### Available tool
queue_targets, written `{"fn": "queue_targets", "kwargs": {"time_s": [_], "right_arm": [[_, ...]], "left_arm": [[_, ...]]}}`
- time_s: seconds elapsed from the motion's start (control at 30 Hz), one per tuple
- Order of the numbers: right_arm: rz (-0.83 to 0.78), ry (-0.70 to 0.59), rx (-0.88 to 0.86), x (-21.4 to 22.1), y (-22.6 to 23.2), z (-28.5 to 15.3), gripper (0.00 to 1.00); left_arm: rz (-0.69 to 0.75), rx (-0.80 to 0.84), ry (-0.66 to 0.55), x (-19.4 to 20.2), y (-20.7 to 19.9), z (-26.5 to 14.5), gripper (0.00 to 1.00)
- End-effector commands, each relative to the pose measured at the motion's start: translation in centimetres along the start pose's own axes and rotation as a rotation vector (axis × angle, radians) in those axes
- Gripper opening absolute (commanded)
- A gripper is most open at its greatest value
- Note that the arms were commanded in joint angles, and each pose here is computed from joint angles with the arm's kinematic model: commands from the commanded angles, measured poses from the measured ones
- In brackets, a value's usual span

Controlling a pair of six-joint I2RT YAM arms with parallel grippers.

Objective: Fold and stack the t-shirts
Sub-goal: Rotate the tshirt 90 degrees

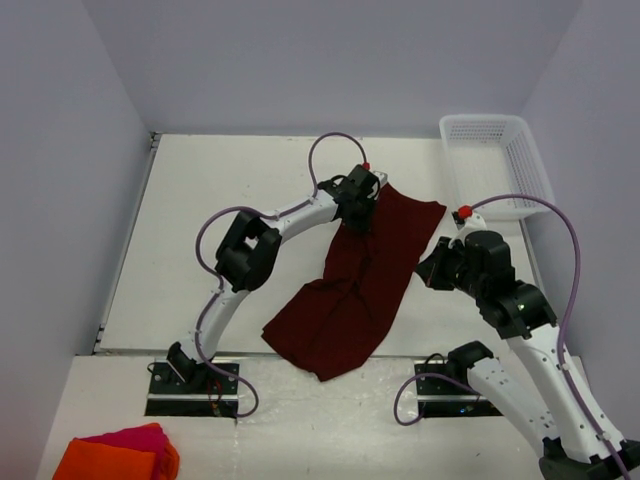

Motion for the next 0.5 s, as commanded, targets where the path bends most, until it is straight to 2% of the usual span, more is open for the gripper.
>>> {"fn": "queue_targets", "kwargs": {"time_s": [0.0,0.47], "right_arm": [[-0.005,0.003,-0.032,0.1,0.3,0.3,0.0],[-0.006,0.022,-0.03,0.2,0.3,0.7,0.0]], "left_arm": [[0.017,0.027,-0.093,-2.1,-0.8,-3.7,0.0],[-0.008,-0.025,-0.136,-1.2,-0.2,-7.2,0.0]]}}
Point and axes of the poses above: each gripper's point midway between its finger pads, its own z axis out along the fingers, its own y axis along the line the jaws close on, x = y × z, the point moved 8 cm from there along -z, back along the fingers, and after that the axes turned 7 degrees about -z, right-handed, at the moved point
